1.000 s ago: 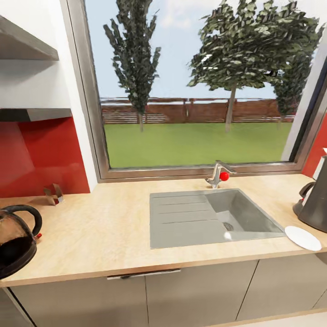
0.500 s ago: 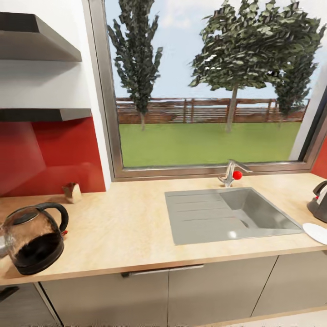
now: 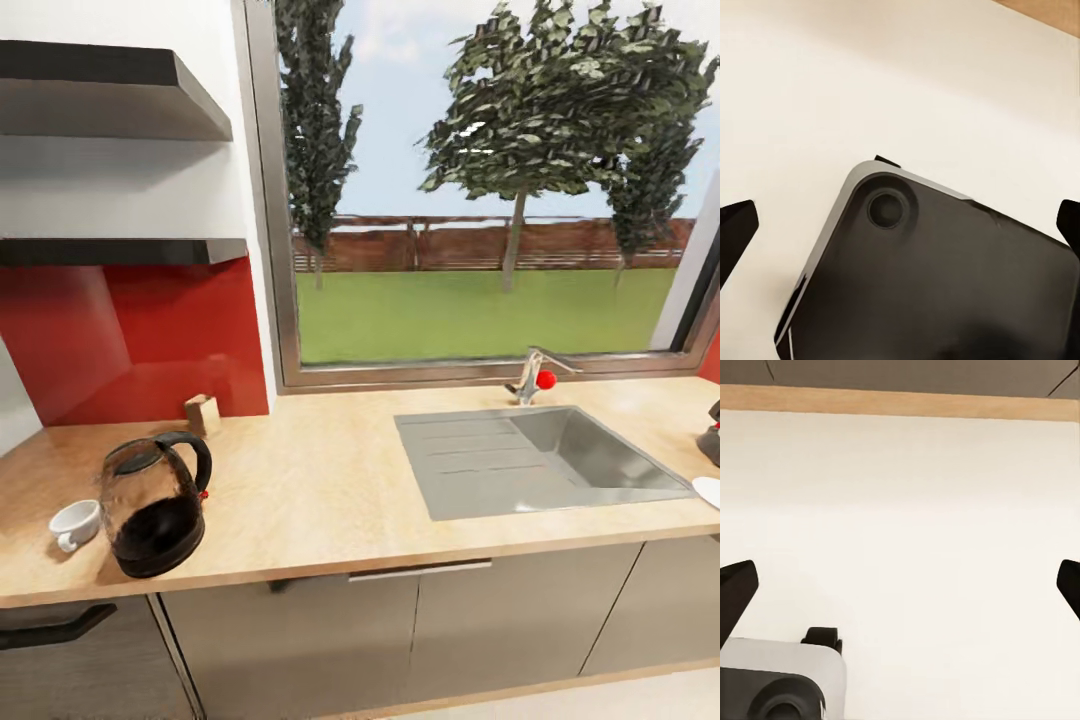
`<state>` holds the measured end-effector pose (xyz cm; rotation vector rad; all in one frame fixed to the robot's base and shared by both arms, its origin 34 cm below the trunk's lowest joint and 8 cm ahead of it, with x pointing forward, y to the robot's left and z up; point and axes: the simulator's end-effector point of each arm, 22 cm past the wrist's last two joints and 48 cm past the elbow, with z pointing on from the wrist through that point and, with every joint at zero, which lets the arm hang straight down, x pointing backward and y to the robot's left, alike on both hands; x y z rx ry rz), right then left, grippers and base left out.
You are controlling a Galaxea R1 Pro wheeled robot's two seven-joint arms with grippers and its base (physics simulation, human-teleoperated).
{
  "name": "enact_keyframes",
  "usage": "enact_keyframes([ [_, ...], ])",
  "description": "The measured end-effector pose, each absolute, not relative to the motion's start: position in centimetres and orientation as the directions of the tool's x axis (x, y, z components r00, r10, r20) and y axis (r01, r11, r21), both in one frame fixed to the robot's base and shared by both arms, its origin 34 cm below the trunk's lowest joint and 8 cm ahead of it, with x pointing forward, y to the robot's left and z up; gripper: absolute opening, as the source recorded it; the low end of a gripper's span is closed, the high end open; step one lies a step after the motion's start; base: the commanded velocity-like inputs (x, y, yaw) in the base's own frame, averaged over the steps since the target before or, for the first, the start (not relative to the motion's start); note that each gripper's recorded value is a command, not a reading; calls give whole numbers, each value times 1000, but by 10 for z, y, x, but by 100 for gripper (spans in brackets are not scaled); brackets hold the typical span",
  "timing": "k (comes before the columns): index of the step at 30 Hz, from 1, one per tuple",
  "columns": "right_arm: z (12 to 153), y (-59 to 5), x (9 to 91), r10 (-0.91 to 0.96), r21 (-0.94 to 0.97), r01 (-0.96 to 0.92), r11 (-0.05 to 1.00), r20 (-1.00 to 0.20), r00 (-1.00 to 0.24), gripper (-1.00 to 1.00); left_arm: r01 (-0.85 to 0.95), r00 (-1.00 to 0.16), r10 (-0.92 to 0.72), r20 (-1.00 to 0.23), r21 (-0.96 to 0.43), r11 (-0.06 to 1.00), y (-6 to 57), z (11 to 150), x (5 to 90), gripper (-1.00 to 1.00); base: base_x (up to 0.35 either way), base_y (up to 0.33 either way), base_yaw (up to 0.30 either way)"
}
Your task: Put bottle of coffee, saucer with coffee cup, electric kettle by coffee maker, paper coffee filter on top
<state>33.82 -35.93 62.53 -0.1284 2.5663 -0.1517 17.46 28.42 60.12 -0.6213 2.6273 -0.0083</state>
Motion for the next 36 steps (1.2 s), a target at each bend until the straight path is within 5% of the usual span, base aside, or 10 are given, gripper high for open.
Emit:
enact_keyframes([
  [36, 625, -359, 338, -123, -135, -60, 989, -530, -839, 100, -424, -805, -429, -409, -108, 899, 282, 601, 174, 100, -3, 338, 0],
])
